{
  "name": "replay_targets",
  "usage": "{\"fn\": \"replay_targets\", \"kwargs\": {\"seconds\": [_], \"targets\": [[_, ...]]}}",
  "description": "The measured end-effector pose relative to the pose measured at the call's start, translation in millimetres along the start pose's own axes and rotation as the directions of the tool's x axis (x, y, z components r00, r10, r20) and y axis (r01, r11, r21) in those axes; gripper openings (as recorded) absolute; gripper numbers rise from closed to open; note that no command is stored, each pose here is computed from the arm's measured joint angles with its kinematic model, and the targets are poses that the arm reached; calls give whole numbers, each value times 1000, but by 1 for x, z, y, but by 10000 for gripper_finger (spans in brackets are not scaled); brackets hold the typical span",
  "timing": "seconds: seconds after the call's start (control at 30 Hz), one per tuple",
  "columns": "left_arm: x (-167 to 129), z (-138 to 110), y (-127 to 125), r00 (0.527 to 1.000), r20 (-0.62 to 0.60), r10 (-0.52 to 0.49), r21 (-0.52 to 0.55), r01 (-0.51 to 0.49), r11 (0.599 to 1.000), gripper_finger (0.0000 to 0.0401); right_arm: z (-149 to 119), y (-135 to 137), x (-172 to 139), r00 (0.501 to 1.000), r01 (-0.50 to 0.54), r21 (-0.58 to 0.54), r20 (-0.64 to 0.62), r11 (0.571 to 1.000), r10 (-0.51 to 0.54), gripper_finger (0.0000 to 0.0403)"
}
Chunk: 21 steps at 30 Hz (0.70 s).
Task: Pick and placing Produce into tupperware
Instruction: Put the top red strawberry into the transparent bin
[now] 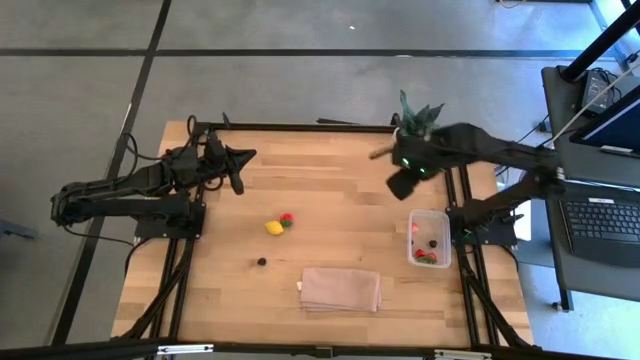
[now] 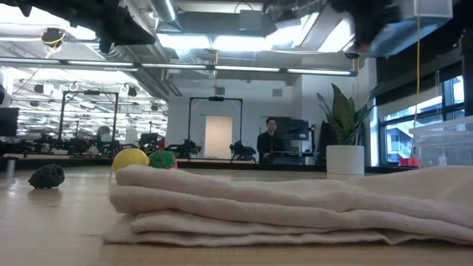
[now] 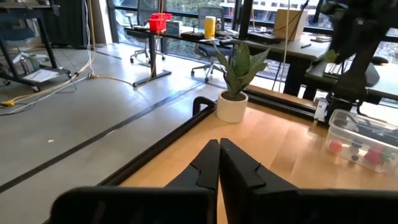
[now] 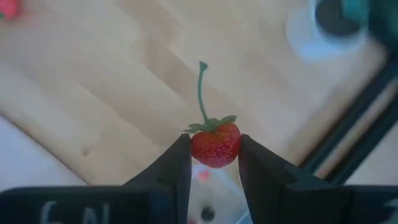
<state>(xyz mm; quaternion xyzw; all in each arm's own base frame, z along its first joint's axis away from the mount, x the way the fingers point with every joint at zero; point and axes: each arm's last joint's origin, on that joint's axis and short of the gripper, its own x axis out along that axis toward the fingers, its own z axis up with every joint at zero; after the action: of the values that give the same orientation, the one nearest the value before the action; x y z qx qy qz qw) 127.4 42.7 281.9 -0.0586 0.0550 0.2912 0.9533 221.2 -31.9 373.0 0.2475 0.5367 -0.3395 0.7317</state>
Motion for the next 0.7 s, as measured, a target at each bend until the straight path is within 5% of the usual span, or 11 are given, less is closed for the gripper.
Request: {"fn": "replay_targets", "kwargs": {"seconds": [0.3, 0.7], "targets": [[0, 8, 1, 994, 81, 67, 2, -68, 998, 27, -79, -16, 37, 991, 43, 292, -132, 955, -4, 114], [-1, 10, 2, 988, 104, 112, -13, -112, 994, 46, -131, -4, 107, 938, 6, 285, -334, 959, 94, 114]]}}
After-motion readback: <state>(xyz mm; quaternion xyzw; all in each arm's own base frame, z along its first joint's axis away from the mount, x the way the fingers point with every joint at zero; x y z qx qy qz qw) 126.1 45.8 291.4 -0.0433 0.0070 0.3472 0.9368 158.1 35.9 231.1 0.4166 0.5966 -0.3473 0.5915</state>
